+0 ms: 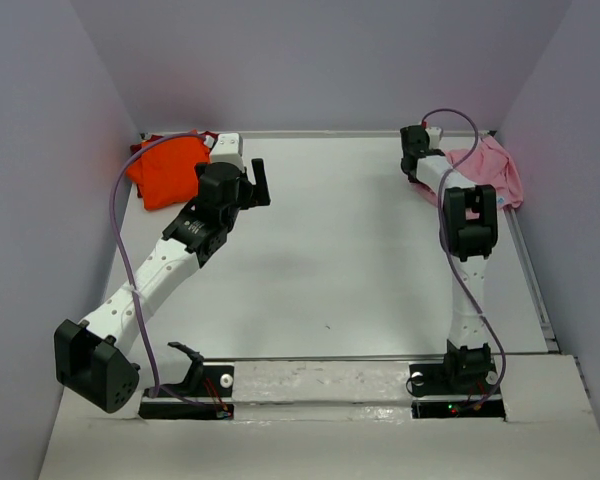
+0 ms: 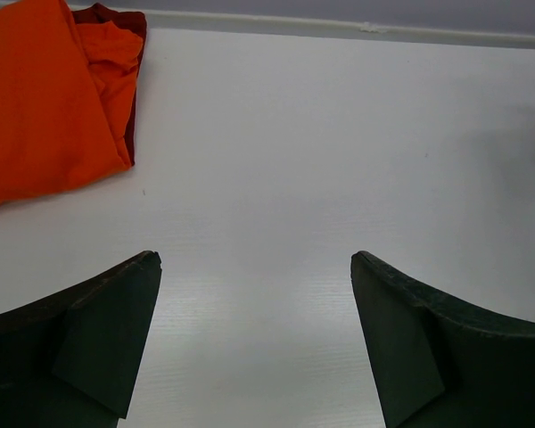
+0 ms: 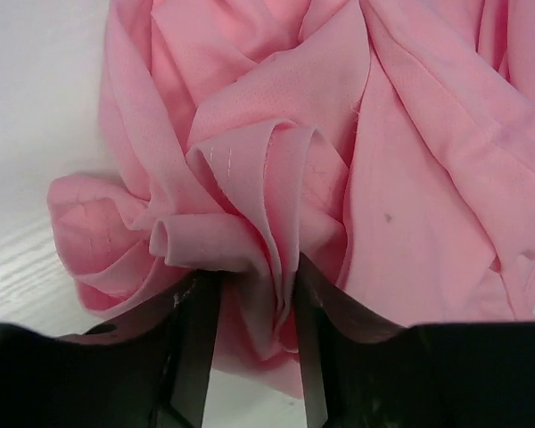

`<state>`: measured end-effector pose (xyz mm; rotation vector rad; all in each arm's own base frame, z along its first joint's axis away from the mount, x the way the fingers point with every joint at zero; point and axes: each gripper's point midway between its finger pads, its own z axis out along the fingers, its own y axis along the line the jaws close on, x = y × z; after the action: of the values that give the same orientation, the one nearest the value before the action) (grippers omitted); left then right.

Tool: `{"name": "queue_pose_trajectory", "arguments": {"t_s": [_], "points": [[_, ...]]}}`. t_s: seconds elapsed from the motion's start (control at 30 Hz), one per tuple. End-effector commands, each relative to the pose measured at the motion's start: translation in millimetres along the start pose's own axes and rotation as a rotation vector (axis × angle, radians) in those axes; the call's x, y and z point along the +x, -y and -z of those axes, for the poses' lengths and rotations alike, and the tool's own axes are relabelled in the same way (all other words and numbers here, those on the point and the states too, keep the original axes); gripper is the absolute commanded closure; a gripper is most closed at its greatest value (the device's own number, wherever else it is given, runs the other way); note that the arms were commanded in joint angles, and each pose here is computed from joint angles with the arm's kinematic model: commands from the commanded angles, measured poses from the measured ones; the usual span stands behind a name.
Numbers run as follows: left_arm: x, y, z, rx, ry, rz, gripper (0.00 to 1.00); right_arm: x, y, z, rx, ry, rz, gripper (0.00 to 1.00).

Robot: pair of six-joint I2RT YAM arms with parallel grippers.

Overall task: Fold and stack the t-shirts
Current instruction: Move the tshirt to the center of the board

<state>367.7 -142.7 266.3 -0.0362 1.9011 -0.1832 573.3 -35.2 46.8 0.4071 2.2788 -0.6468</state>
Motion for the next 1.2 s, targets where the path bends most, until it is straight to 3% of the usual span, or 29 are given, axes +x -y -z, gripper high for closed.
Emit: {"name": "queue_pose_trajectory", "arguments": {"t_s": [0.0,0.03,0.27,0.4,0.5,0.53,0.77,1.17], "points": [[-20,3,2,0.010,0.058,0.025,0.03,-20,6,14,-0.043,0.034,-0.043,0.85],[-21,4,2,0.014,0.060,0.024,0.03,-21,6,15,-0.048,0.034,-0.045,1.00],[-21,3,2,0.016,0.059,0.028,0.03,-23,-1,52,-0.189,0.021,-0.116,1.00],[-21,3,0,0.017,0.055,0.033,0.03,-13,-33,116,-0.346,0.042,-0.084,1.00],[-22,0,-1,0.012,0.056,0.039,0.03,9,-39,165,-0.465,0.001,-0.118,1.00],[-21,2,-1,0.021,0.052,0.039,0.03,22,-56,203,-0.551,0.021,-0.094,1.00],[-19,4,-1,0.031,0.049,0.042,0.03,87,-79,293,-0.724,0.016,-0.013,1.00],[-22,4,1,0.038,0.055,0.040,0.05,233,-145,354,-0.882,-0.149,0.213,1.00]]}}
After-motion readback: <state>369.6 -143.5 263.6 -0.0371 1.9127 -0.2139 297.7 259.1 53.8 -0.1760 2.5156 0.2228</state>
